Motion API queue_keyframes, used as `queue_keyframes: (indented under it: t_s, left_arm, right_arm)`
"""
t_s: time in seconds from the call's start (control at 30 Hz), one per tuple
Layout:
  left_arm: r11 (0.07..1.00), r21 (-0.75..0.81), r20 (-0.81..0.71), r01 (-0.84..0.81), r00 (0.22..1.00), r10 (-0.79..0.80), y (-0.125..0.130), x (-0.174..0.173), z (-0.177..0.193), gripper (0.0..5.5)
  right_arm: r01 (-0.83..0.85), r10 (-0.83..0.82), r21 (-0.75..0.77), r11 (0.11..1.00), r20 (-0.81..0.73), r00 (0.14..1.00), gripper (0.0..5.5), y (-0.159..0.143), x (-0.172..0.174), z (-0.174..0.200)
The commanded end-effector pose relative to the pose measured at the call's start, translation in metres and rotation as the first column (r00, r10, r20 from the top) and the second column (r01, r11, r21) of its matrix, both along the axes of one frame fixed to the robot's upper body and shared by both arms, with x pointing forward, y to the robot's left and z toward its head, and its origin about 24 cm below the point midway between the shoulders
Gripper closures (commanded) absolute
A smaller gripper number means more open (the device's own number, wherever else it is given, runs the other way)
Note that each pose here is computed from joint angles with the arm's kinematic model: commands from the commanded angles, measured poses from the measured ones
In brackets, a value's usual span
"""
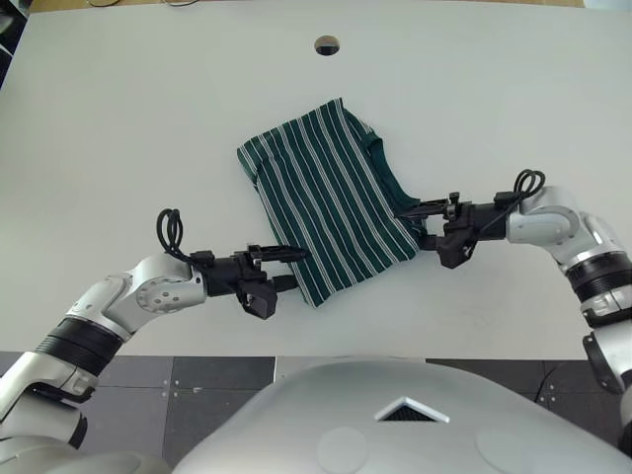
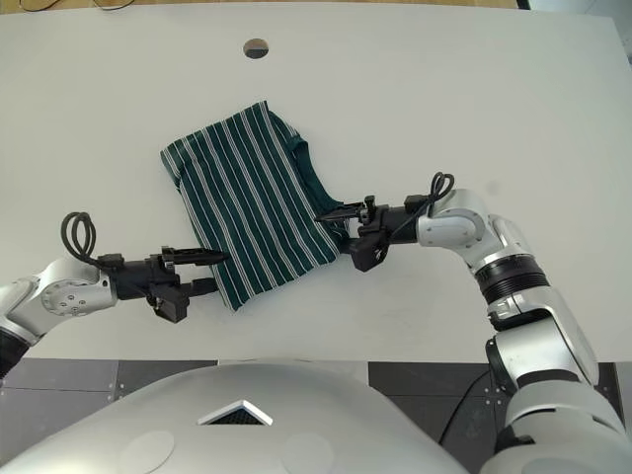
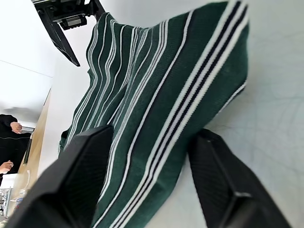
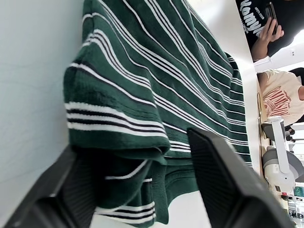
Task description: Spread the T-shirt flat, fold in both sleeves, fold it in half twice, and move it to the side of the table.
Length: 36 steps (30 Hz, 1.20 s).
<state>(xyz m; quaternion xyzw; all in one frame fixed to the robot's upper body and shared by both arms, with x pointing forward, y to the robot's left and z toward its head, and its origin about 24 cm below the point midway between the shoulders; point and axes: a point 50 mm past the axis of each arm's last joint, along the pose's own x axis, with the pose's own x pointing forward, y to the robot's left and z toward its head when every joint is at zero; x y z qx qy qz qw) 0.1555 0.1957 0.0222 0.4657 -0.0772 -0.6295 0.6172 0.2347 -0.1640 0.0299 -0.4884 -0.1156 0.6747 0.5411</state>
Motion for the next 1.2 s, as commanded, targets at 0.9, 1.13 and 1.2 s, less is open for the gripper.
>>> queue_keyframes:
  t_s: [0.9,1.13,1.2]
  left_arm:
    - [1.0,0.027,-0.672,0.01,0.741,0.011,-0.004,-0.034,0.016,5.4]
    - [0.998,-0.009,-0.77,-0.062,0.637,0.033,0.009,-0.024,0.034,5.4]
    - [0.995,-0.052,-0.77,-0.088,0.638,0.016,0.009,-0.023,0.036,5.4]
  right_arm:
    - [0.125,-0.081,0.032,0.992,-0.598,0.798,5.4,0.0,-0.035,0.03]
    - [0.109,-0.091,-0.024,0.994,-0.735,0.672,5.4,0.0,-0.052,0.052]
    - [0.107,-0.074,0.003,0.994,-0.696,0.715,5.4,0.006,-0.047,0.06]
